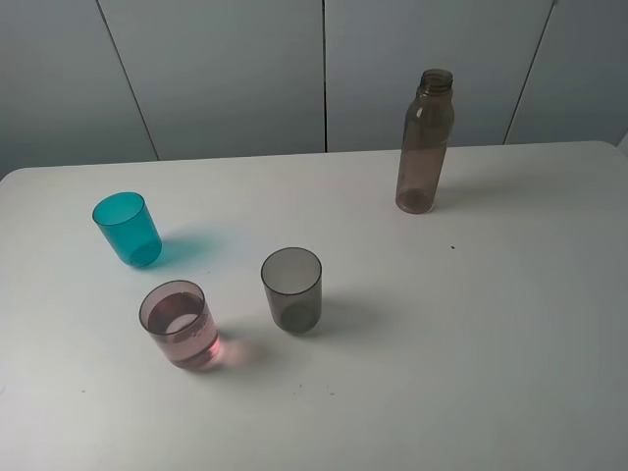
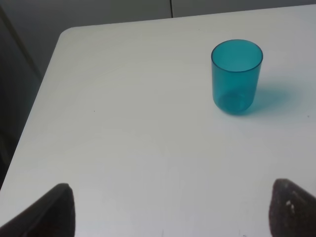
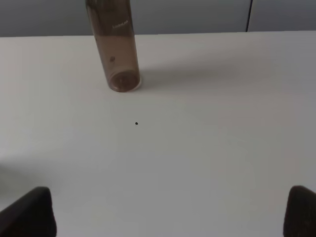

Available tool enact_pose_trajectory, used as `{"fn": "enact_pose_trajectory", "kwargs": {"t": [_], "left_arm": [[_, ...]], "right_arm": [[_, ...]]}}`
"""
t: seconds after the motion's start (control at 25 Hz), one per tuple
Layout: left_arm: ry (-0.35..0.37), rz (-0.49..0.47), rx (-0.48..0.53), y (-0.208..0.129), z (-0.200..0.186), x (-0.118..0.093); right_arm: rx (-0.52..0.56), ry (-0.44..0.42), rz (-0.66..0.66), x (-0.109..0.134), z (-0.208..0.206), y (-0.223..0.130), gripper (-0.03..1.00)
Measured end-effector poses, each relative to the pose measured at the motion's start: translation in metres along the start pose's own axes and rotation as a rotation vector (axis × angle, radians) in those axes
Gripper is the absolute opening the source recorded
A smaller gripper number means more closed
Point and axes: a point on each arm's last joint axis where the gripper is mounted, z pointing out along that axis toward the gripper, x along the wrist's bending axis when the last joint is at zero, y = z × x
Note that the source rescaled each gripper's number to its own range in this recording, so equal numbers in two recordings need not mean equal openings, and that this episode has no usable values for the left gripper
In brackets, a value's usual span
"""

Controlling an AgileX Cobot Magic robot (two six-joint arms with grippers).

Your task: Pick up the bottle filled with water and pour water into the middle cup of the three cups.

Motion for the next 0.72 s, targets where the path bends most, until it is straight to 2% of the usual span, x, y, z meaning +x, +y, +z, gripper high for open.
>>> {"fn": "enact_pose_trajectory", "kwargs": {"t": [0.2, 0.72], "left_arm": [[0.000, 0.000, 0.000, 0.0000, 0.0000, 0.0000], [0.000, 0.000, 0.000, 0.0000, 0.0000, 0.0000]], "right_arm": [[-0.005, -0.090, 0.024, 0.0002, 0.0001, 0.0000, 1.00], [-0.004, -0.081, -0.012, 0.0000, -0.0001, -0.0001, 1.00]]}}
